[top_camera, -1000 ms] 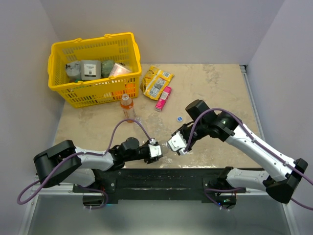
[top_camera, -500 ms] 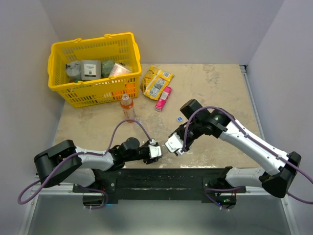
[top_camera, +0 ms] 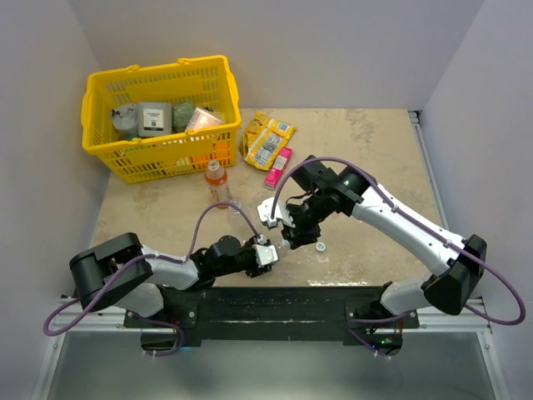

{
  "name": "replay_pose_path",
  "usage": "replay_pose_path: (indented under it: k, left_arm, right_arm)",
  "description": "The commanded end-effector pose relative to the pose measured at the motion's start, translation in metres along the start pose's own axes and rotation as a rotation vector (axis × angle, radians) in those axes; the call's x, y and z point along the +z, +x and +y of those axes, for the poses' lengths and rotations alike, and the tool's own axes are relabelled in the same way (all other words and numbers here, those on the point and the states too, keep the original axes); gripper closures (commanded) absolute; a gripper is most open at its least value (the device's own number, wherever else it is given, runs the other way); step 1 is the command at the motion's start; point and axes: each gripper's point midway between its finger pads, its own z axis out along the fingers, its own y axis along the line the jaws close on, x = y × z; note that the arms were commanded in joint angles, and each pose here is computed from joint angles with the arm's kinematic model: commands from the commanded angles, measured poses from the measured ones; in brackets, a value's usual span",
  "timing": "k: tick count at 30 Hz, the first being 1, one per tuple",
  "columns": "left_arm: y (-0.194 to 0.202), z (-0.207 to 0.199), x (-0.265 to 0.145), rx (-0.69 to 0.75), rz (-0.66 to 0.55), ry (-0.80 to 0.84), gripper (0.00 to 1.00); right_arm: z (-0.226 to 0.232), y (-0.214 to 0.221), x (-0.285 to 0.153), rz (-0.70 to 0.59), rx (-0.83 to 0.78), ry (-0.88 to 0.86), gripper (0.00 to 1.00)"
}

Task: Screw on the bottle caps

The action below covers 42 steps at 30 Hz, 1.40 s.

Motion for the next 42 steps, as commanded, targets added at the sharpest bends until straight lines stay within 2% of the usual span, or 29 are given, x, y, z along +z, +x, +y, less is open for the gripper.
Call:
replay_pose_path:
  k: [1,4,9,13,17,27,32,38,41,42]
  left_arm:
    - [-0.090,0.052,0.008,-0.115,-0.281,-0.223,1.00]
    - [-0.100,0.053,0.005,-0.157,-0.327,-0.227,1.00]
    - [-0.102,0.054,0.004,-0.214,-0.334,-0.232,1.00]
    - [-0.101,0.053,0.004,-0.206,-0.331,-0.231,1.00]
    - [-0.106,0.056,0.005,-0.210,-0.340,-0.245,1.00]
    - [-0.107,0.059,0.005,-0.311,-0.333,-0.265,1.00]
    - [-0.097,0.058,0.006,-0.305,-0.297,-0.269,1.00]
    - [-0.085,0.049,0.008,-0.330,-0.263,-0.237,1.00]
    - [-0.080,0.044,0.010,-0.358,-0.248,-0.222,1.00]
    - [-0.077,0.043,0.011,-0.367,-0.241,-0.217,1.00]
  right_arm:
    - [0.016,-0.022,0.008,-0.073,0.297,-0.047,1.00]
    - [0.015,-0.020,0.007,-0.106,0.328,0.001,1.00]
    - [0.006,-0.018,0.004,-0.128,0.383,0.091,1.00]
    - [0.009,-0.014,0.008,-0.106,0.445,0.068,1.00]
    - [0.007,-0.008,0.016,-0.069,0.602,0.041,1.00]
    - [-0.014,-0.003,0.019,-0.089,0.930,0.064,1.00]
    - [-0.021,-0.013,0.015,-0.113,0.974,0.040,1.00]
    - [-0.028,-0.020,0.003,-0.119,0.941,0.077,0.97]
    - [-0.027,-0.021,-0.004,-0.121,0.872,0.089,0.90]
    - [-0.027,-0.021,-0.006,-0.122,0.856,0.094,0.84]
